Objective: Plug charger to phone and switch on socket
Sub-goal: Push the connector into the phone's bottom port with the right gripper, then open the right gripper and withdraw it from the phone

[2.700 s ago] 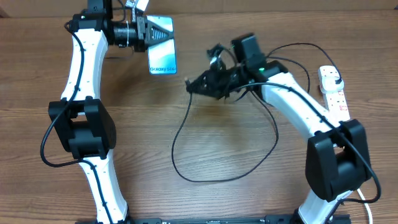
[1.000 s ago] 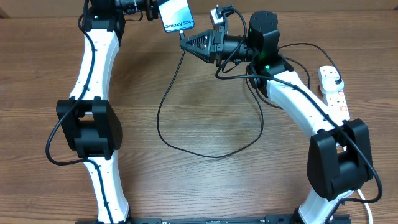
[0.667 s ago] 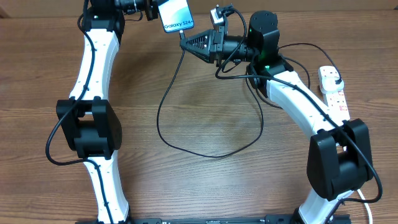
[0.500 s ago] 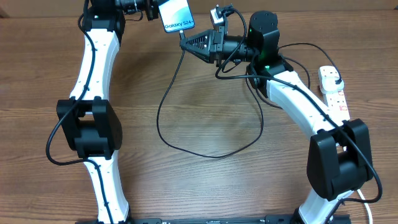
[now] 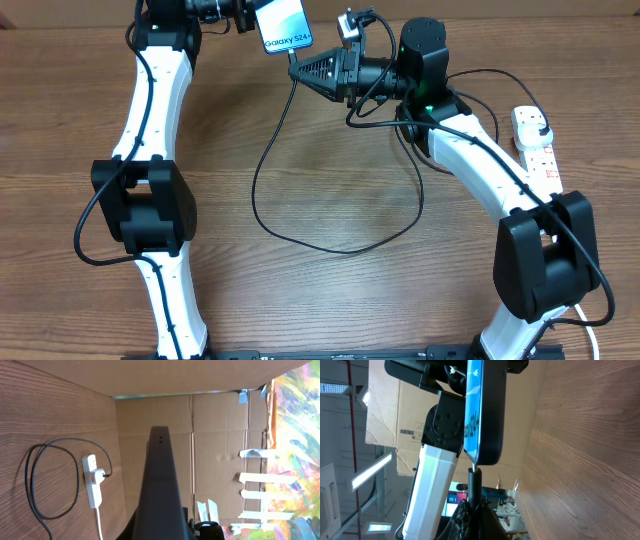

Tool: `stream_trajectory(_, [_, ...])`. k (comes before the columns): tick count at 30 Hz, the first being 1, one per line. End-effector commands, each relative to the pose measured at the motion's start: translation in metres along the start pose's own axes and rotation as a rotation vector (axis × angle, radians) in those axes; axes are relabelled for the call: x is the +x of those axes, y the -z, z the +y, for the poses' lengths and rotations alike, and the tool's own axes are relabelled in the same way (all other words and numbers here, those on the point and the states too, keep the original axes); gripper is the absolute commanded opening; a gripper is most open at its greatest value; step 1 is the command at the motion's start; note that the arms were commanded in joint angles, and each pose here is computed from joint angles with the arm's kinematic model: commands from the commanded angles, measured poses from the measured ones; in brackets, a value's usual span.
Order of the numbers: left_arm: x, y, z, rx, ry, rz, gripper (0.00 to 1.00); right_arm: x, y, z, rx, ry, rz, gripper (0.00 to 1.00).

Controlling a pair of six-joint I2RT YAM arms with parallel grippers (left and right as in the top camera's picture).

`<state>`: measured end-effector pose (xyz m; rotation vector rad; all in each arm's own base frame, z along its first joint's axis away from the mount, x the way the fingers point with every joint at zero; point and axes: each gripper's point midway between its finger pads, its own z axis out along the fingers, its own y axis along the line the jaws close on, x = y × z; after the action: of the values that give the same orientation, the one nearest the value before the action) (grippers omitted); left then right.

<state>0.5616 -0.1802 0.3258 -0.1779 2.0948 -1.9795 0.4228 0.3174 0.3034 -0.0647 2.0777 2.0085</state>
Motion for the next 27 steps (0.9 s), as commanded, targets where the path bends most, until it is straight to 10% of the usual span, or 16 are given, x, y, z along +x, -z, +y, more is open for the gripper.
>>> stream_trajectory(1, [0.030, -0.012, -0.031, 0.039, -0.077, 0.109, 0.04, -0.013, 0.005, 0.020, -0.009, 0.042, -0.080, 0.04])
stream_trajectory(27, [0.074, -0.015, -0.039, 0.099, -0.136, 0.338, 0.04, -0.027, 0.007, 0.014, 0.021, 0.037, -0.163, 0.04])
